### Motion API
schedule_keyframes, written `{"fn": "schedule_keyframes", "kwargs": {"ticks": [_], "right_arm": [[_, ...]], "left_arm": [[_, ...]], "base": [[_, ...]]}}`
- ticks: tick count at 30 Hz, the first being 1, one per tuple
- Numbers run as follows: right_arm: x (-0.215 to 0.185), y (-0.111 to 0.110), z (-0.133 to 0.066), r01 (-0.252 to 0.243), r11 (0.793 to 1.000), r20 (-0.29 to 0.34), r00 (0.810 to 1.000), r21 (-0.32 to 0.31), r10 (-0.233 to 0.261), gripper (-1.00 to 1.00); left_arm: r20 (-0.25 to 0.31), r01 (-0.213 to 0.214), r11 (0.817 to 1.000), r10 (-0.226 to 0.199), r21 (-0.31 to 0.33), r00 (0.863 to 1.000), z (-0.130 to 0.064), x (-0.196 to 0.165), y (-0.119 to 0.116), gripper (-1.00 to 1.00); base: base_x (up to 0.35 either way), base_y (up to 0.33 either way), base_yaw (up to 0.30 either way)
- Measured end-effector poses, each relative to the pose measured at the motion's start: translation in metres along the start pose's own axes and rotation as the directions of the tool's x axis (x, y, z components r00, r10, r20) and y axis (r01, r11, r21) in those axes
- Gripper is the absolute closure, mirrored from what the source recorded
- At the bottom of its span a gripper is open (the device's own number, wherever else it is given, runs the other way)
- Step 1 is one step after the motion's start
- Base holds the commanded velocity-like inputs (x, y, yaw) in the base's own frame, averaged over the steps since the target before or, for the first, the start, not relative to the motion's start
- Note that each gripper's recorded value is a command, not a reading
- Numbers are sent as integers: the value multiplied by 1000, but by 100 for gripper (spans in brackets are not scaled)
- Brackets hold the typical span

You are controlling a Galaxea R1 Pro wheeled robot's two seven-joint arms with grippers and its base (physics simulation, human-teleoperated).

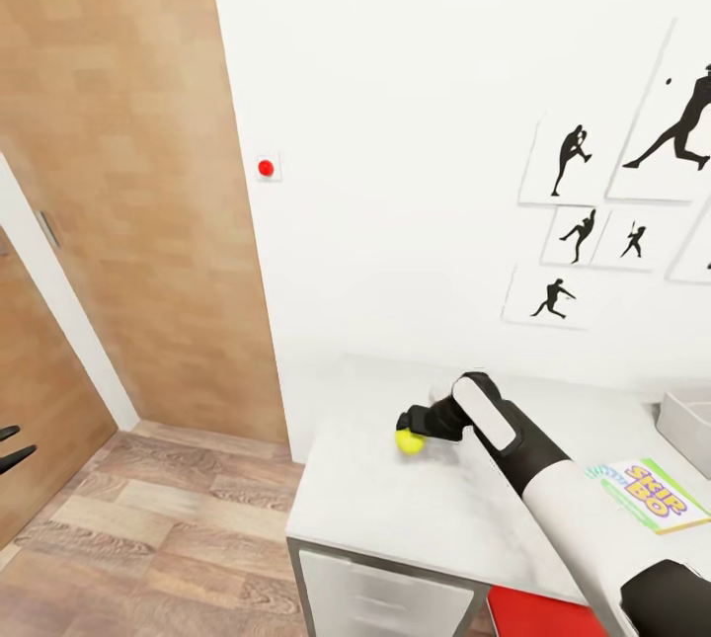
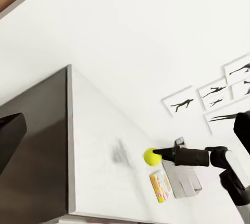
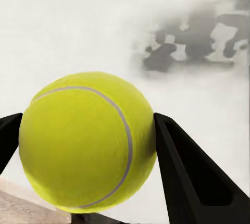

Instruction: Put all the toys in the child's room - the three board games (two on the bed and one on the table), the two jigsaw puzzles on the table, and the tennis ball on the table - inside the toy box on the table in the child's room.

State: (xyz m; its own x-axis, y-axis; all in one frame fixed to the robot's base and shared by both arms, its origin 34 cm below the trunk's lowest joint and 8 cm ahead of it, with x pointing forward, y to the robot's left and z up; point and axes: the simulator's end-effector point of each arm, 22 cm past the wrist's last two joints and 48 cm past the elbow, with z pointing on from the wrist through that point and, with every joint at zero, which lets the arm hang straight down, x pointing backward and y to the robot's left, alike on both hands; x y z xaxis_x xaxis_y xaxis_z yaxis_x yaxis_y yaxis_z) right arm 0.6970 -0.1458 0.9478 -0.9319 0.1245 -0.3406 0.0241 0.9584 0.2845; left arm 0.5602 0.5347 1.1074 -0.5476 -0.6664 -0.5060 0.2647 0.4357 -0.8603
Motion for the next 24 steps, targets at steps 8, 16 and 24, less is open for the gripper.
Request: {"fn": "schedule_keyframes", "kwargs": {"ticks": [8,16,24], "right_arm": [[-34,22,-44,14,994,103,995,-109,-3,100],[-53,31,-94,43,976,192,981,-213,-1,100],[-61,19,-148,43,948,253,967,-315,40,100]], "left_arm": [[-17,-77,996,78,41,997,11,-6,-24,-100],[-106,-88,995,93,53,990,27,16,-29,-100],[-132,-114,991,122,71,984,32,18,-41,-100]], "base": [[0,-38,0],[0,-101,0],[0,-10,0]]}}
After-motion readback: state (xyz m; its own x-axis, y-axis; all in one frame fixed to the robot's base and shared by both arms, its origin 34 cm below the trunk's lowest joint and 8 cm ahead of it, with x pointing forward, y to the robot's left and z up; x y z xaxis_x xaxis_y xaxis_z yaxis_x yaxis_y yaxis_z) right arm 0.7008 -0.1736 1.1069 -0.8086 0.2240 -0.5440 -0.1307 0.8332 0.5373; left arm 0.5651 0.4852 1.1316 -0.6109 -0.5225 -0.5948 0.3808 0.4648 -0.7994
